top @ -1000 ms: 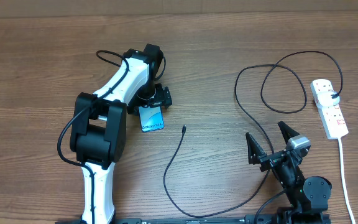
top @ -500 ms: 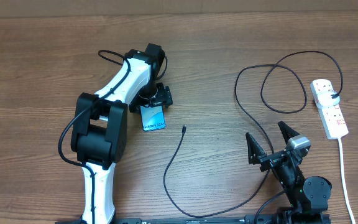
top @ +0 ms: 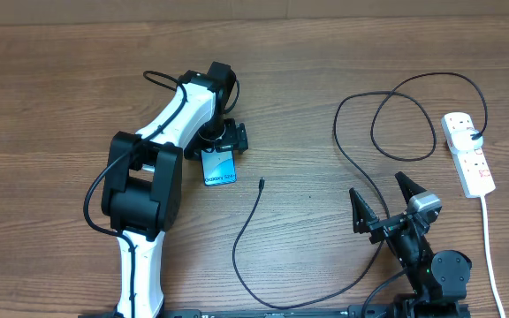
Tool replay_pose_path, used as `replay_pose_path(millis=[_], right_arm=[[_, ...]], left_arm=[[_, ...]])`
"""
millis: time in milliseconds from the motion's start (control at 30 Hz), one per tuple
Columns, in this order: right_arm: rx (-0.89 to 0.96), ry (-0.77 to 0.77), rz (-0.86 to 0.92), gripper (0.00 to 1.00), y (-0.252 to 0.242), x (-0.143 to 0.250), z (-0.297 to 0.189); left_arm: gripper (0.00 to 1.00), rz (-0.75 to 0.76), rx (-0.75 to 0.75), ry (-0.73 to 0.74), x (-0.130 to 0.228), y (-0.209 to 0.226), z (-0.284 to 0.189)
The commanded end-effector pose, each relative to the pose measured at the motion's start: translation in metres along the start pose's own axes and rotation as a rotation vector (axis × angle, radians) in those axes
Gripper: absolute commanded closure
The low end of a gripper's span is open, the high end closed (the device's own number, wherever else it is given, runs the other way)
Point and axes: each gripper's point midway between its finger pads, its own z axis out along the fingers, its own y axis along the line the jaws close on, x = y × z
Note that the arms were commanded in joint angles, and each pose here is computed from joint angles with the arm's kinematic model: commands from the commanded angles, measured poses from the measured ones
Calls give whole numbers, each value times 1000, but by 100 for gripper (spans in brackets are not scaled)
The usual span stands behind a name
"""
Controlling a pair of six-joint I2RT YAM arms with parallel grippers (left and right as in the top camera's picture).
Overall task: Plug charger to phone and switch on socket
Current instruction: 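Lift and tilt the phone upright with the left gripper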
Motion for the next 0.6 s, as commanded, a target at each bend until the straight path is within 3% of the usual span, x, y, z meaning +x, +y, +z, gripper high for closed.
replay_pose_path(millis=[0, 267, 500, 567], right_arm=[[-15, -2, 2, 0, 3, 2, 0], [-15, -2, 2, 0, 3, 2, 0], [-15, -2, 2, 0, 3, 2, 0], [-15, -2, 2, 0, 3, 2, 0]], left_arm=[[5, 33, -7, 58, 11, 1, 22], [0, -5, -22, 63, 12, 4, 22], [2, -26, -65, 58, 12, 13, 22], [8, -31, -77, 63, 13, 16, 21]])
